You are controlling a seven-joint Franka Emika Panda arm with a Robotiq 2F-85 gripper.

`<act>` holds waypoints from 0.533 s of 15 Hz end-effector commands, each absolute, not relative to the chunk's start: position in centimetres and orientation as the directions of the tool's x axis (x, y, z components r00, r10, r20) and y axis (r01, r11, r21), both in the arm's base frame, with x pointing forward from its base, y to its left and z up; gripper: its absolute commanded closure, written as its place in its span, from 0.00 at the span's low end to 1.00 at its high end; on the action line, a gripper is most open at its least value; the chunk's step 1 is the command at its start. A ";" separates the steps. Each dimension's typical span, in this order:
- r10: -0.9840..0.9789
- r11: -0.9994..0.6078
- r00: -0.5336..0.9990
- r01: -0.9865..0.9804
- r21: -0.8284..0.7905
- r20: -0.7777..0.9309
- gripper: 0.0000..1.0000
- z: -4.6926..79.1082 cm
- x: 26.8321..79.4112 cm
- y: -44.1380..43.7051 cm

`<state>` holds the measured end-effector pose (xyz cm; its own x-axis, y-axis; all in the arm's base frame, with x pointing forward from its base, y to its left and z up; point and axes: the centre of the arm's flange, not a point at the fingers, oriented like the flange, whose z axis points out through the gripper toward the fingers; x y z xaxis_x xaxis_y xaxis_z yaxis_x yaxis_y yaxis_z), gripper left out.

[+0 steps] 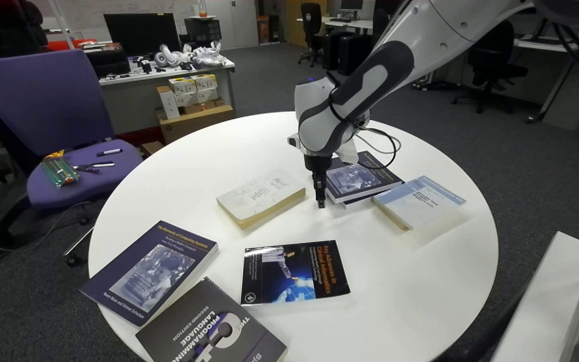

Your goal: Move one book from the left to the right.

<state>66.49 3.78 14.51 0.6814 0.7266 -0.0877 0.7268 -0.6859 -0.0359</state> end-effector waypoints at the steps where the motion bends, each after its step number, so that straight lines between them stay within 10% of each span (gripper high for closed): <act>1: 0.727 -0.686 0.678 0.726 -0.058 -0.110 0.00 15.0 65.4 2.4; 8: 0.732 -0.680 0.670 0.729 -0.075 -0.127 0.00 14.0 63.8 2.9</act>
<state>65.35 3.42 13.28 0.6810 0.7239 -0.1103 0.7227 -0.6887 -0.0583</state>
